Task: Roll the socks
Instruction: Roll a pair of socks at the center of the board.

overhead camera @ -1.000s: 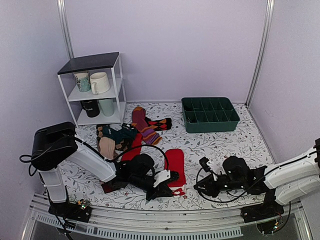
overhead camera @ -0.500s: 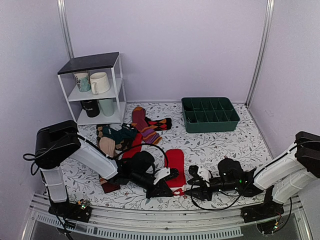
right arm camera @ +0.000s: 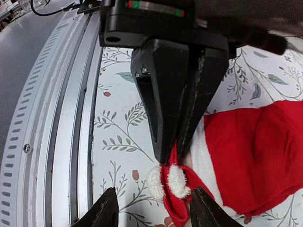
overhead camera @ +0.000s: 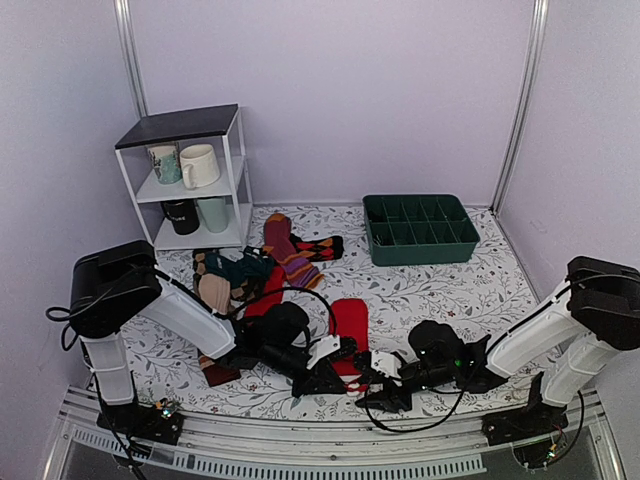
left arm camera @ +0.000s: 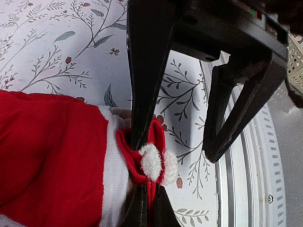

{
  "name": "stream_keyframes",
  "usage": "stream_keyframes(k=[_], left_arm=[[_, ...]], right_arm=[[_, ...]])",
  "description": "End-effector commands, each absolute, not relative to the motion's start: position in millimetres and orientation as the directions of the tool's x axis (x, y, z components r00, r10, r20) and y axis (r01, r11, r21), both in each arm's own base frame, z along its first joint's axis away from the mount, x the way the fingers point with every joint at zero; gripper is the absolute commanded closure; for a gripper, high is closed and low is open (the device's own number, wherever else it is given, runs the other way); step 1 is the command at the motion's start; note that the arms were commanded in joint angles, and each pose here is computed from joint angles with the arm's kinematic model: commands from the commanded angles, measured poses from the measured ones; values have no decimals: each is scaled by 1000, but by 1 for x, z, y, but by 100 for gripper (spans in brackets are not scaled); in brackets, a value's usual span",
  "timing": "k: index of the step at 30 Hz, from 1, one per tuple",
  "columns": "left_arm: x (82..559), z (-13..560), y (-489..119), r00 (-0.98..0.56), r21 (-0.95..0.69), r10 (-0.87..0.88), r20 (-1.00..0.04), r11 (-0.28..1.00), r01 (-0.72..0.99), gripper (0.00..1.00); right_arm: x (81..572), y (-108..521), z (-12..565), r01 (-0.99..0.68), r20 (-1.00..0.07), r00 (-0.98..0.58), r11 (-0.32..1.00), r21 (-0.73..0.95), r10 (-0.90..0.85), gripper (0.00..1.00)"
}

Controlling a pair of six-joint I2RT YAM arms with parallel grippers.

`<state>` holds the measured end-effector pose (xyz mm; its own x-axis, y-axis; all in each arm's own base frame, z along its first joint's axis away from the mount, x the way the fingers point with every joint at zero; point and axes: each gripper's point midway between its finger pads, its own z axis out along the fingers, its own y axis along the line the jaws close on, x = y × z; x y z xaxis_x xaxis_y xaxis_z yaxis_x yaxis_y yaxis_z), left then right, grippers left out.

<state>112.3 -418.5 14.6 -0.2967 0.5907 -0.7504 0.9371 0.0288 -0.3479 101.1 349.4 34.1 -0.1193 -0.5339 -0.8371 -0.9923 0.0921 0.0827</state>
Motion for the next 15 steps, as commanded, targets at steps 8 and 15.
stream_keyframes(k=[8, 15], left_arm=[[98, -31, -384, -363, -419, 709, -605, 105, 902, 100], [116, -6, -388, -310, -302, 651, -693, 128, 945, 95]], right_arm=[[105, 347, 1, -982, -744, -180, 163, 97, -643, 69], [102, 337, -13, -924, -661, -380, 302, 235, -648, 99]])
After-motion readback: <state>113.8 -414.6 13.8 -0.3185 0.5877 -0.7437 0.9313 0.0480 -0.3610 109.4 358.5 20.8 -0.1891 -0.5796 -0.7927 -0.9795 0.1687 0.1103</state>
